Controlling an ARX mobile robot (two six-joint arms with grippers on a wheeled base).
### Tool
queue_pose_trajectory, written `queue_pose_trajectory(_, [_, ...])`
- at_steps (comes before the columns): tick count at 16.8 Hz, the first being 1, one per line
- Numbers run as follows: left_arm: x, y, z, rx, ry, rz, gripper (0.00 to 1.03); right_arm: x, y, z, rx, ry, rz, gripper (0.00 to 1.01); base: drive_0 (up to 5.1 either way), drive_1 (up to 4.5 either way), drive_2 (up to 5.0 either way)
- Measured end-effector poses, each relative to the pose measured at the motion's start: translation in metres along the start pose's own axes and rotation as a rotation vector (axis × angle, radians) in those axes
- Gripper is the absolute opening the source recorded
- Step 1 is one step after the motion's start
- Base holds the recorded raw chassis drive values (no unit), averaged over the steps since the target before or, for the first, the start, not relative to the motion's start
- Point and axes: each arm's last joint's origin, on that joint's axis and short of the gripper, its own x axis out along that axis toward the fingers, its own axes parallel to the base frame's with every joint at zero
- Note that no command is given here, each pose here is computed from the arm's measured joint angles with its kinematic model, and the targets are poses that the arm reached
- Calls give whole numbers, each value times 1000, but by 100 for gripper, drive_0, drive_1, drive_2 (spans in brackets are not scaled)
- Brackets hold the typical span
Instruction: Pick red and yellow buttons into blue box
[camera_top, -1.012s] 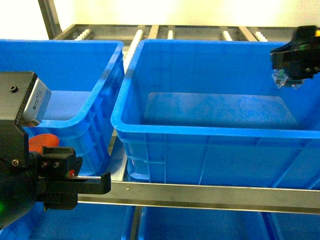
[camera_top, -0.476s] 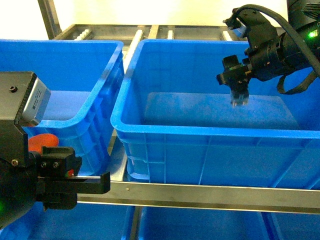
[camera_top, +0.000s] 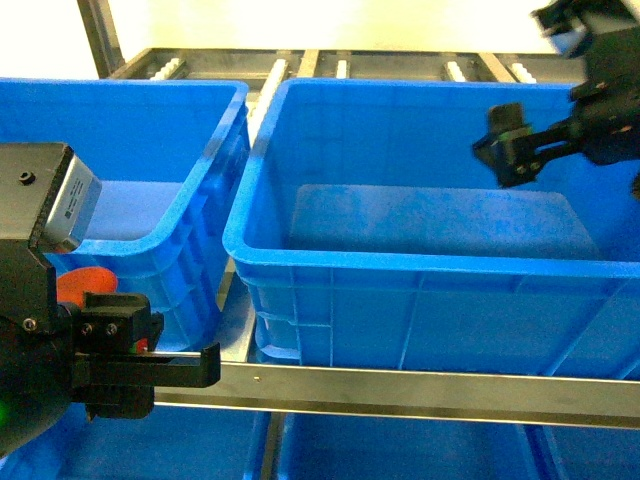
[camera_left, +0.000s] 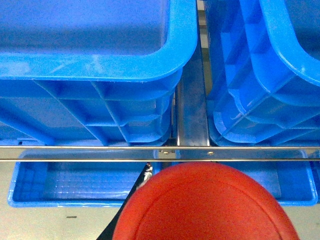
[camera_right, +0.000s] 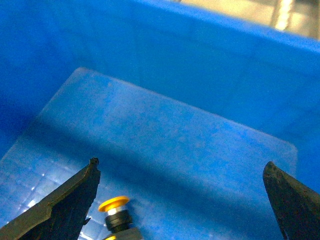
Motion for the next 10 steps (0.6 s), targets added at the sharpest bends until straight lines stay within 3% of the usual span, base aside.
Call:
queue_pose_trajectory(2, [0, 0, 0, 0, 0, 0, 25, -41, -18, 0, 61, -88, -27, 98, 0, 0, 0])
queue_pose_trajectory(5, [0, 0, 0, 0, 0, -1, 25, -103, -35, -34, 167, -127, -87, 98, 0, 0, 0])
queue_pose_trajectory(6, [0, 0, 0, 0, 0, -1, 25, -130, -41, -41, 189, -174, -127, 98, 0, 0, 0])
queue_pose_trajectory(7, [0, 0, 0, 0, 0, -1, 25, -159, -47, -45, 230, -217, -162, 98, 0, 0, 0])
queue_pose_trajectory(10, [0, 0, 0, 0, 0, -1, 25, -202, -48, -62, 345, -211, -220, 98, 0, 0, 0])
